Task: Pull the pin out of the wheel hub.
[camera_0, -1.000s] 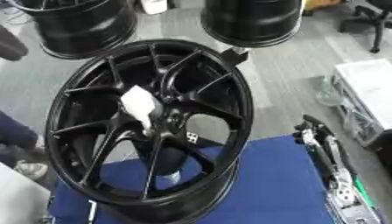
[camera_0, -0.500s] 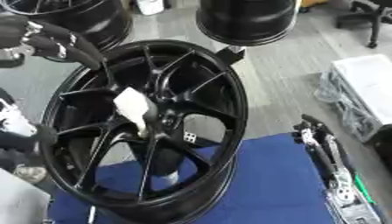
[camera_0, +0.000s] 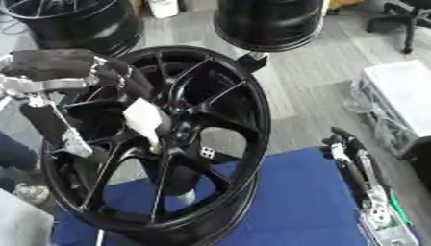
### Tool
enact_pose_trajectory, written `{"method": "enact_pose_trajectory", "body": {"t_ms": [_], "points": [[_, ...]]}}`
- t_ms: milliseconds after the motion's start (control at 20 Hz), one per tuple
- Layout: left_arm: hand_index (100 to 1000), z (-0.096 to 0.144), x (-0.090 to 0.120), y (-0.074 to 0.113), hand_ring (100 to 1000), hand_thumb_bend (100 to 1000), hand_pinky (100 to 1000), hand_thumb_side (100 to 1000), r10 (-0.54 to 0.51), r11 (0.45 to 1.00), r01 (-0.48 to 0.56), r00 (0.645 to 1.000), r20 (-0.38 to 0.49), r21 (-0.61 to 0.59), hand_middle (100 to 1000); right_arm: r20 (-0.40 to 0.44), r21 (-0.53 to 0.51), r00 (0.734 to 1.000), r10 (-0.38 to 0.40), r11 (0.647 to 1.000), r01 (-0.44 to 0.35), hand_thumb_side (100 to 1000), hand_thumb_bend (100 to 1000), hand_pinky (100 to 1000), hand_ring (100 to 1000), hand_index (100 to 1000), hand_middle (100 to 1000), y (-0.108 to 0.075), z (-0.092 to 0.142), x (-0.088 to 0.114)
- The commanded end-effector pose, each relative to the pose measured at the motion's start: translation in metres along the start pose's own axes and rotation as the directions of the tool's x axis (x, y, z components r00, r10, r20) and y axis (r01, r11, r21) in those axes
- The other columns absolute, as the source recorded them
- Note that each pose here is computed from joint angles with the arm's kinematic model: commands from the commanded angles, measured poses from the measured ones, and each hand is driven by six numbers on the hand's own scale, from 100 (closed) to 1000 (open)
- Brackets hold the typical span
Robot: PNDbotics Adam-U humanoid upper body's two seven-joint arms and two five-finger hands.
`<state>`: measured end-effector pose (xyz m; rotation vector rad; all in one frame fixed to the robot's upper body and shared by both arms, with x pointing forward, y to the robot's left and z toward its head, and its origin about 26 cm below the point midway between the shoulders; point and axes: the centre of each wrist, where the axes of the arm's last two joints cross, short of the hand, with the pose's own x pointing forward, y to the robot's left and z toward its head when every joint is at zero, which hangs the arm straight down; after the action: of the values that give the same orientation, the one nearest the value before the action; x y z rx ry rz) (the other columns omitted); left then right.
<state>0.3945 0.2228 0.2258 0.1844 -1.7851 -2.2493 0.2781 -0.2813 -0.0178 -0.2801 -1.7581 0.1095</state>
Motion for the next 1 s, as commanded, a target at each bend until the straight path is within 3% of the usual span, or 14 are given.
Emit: {"method": "enact_pose_trajectory", "body": {"t_ms": [50,450,1000], "points": [[859,-0.002,-0.005,0.005,774,628,799,384,-0.2,0.904,0.283,0.942,0.27,-0.319,806,0.025,0.011,1.0,0.01,1.0,-0.011,724,100,669,660,862,644,-0.003,-0.005,0.005],[812,-0.006,-0.02,0.0,739,547,792,310,-0.171,0.919,0.239,0.958,0.229,-0.314,752,0.026,0.014,1.0,0.006,1.0,-0.006,727,100,669,659,862,644,-0.002,-0.006,0.005],[607,-0.002,-0.041,-0.017,587,417,746,258,-0.068,0.953,0.118,0.981,0.181,-0.281,481,0.027,0.015,1.0,0.001,1.0,-0.002,730,100,670,659,862,644,-0.001,-0.007,0.005]]}}
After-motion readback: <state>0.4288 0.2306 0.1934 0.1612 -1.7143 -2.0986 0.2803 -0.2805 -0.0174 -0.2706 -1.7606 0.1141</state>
